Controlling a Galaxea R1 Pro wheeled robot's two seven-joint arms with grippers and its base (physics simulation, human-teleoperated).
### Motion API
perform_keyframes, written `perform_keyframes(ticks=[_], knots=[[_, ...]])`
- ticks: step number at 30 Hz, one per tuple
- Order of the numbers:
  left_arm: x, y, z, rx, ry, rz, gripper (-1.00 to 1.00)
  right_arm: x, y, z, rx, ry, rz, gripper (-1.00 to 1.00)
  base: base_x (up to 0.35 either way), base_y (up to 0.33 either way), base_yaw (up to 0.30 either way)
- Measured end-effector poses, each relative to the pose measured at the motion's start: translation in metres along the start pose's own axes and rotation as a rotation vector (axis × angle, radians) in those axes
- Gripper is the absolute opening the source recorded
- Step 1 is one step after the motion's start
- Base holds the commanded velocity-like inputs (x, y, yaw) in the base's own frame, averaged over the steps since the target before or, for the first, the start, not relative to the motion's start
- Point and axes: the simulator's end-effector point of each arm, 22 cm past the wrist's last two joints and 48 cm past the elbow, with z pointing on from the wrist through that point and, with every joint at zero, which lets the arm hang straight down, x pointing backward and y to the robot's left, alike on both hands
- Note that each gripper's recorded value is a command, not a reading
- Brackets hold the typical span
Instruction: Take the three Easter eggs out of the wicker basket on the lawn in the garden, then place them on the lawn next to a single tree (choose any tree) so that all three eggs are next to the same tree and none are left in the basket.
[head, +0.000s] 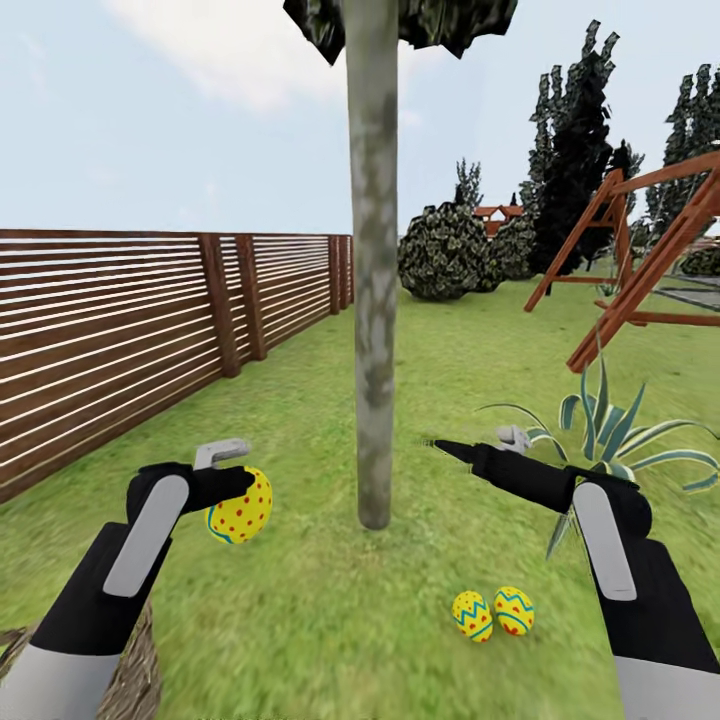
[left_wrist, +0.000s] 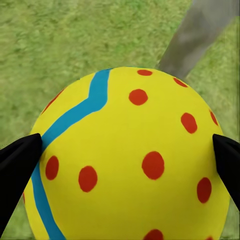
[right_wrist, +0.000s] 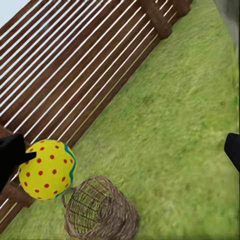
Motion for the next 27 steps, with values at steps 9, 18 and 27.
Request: perform_keyframes(ticks=[9,18,27], knots=[[-0.007,0.0,-0.008,-0.006,0.012,-0.003,-1.0,-0.018,0.002,-0.011,0.012,-0.026,0.013,1.0,-0.262,-0.05,-0.092],[0.0,-0.025,-0.012,0.018,0.035,0.063,-1.0,-0.018,-0.001,-0.018,0.029,-0.018,0.028,1.0,-0.02,-0.005,-0.003],[0.007,-0.034,-0.011,0.028,0.045,0.093,-1.0,-0.019,-0.001,-0.019,0.028,-0.024,0.033,1.0,0.0,-0.083,0.0]])
